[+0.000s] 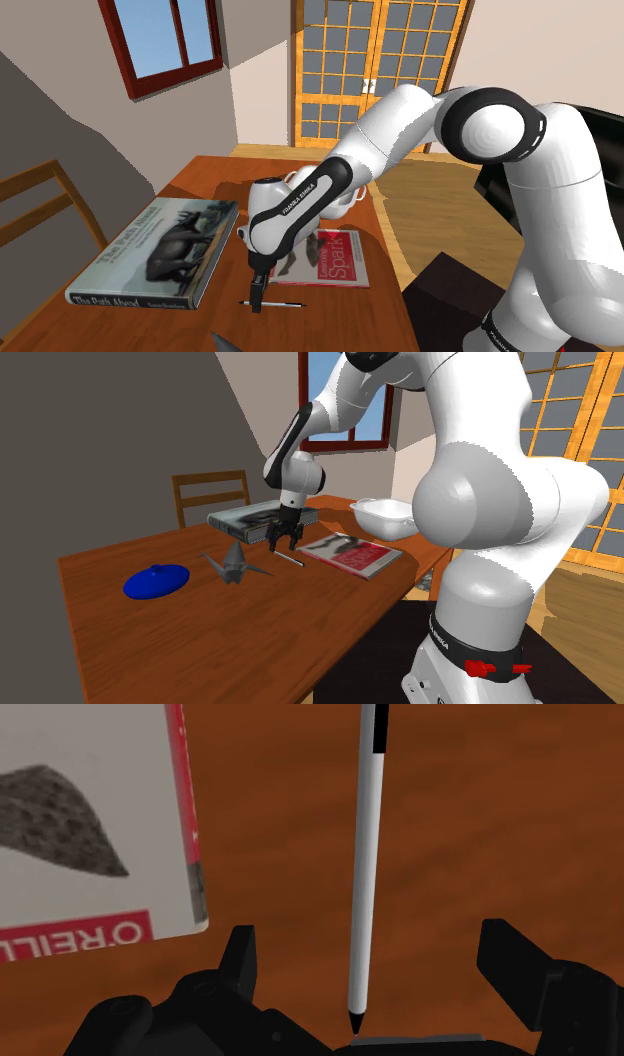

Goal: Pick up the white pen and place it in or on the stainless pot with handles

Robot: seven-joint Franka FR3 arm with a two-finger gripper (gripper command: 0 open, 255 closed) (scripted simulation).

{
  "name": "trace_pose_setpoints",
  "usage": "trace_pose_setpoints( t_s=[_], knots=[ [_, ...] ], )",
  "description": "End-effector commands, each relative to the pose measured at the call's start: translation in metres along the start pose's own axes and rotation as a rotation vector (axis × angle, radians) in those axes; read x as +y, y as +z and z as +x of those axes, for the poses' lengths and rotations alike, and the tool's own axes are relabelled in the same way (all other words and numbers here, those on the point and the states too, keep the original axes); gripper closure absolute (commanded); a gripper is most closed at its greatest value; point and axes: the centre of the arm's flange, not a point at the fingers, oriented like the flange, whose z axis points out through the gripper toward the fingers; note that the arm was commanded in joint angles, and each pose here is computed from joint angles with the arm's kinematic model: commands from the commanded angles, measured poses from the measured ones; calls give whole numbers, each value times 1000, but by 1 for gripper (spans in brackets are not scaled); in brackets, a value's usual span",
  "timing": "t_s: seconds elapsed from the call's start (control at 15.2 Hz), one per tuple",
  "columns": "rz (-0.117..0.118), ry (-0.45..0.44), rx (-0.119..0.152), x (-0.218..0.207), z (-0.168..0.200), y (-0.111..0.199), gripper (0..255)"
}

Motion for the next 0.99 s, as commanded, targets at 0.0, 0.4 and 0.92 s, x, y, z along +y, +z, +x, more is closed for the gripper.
trace_pose_setpoints(
  t_s=[0.0, 0.4, 0.92],
  knots=[
    [0, 0, 0, 0, 0, 1, 0],
    [0, 0, 0, 0, 0, 1, 255],
    [0, 0, 0, 0, 0, 1, 255]
  ],
)
